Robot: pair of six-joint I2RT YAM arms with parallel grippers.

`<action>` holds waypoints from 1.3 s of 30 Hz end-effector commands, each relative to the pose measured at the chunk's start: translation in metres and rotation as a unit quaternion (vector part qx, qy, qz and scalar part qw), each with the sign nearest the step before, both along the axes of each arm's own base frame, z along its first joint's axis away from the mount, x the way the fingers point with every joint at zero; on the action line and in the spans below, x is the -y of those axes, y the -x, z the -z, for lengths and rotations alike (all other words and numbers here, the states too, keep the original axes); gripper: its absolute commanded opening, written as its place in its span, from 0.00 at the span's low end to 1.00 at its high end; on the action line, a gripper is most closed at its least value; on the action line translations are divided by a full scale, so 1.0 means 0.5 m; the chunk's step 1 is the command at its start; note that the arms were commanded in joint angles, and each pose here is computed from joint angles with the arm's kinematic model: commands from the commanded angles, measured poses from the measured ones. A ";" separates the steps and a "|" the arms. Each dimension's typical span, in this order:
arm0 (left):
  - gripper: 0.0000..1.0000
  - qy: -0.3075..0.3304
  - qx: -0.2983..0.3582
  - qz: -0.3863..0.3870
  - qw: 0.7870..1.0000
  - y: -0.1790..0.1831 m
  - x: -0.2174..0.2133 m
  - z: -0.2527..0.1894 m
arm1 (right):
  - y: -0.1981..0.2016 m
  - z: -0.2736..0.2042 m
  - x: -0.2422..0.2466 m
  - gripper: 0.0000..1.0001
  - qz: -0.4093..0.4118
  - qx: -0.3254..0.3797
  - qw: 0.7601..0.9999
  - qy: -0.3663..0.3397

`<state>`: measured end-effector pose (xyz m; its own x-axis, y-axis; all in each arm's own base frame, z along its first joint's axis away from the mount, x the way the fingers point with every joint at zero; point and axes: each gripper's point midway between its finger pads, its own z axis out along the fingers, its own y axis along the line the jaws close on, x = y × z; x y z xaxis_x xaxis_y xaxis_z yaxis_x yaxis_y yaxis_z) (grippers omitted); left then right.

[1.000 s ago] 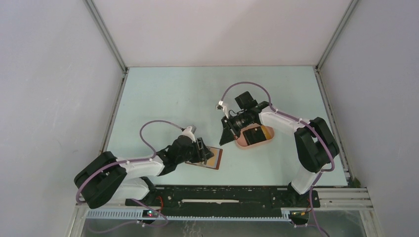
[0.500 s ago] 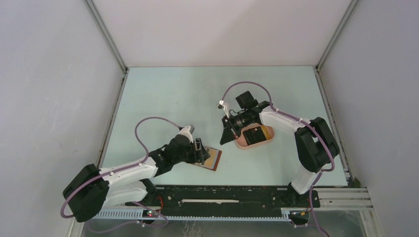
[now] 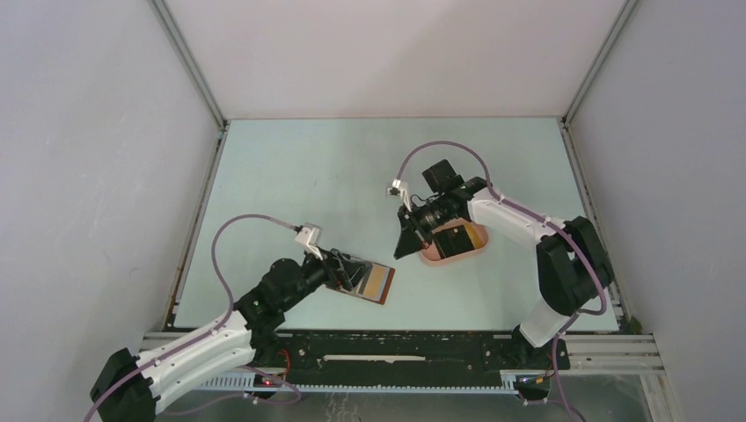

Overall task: Put the credit cards into the card holder
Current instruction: Turn over the card slot in the card holder.

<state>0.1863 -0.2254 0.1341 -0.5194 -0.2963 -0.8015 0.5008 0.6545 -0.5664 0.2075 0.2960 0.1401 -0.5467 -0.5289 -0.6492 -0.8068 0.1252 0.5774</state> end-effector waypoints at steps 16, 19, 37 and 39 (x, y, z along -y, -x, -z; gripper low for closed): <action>0.81 -0.084 -0.049 -0.150 0.984 -0.026 -0.122 0.112 | 0.051 0.138 -0.097 0.27 0.151 -0.206 0.962 0.101; 0.82 -0.109 -0.065 -0.171 0.977 -0.027 -0.142 0.140 | 0.054 0.158 -0.101 0.29 0.160 -0.230 0.953 0.112; 0.58 -0.075 -0.137 -0.147 0.977 -0.008 -0.114 0.201 | 0.009 0.243 -0.063 0.44 0.242 -0.236 0.924 0.177; 0.57 -0.075 -0.146 -0.141 0.976 -0.003 -0.110 0.207 | 0.005 0.245 -0.060 0.44 0.246 -0.240 0.922 0.177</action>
<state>0.1909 -0.1623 0.0320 -0.6290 -0.3187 -0.7091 0.1197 0.8615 -0.4934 0.1947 0.3314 0.0282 -0.9456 -0.3075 -0.1059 -0.2836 0.6203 0.7313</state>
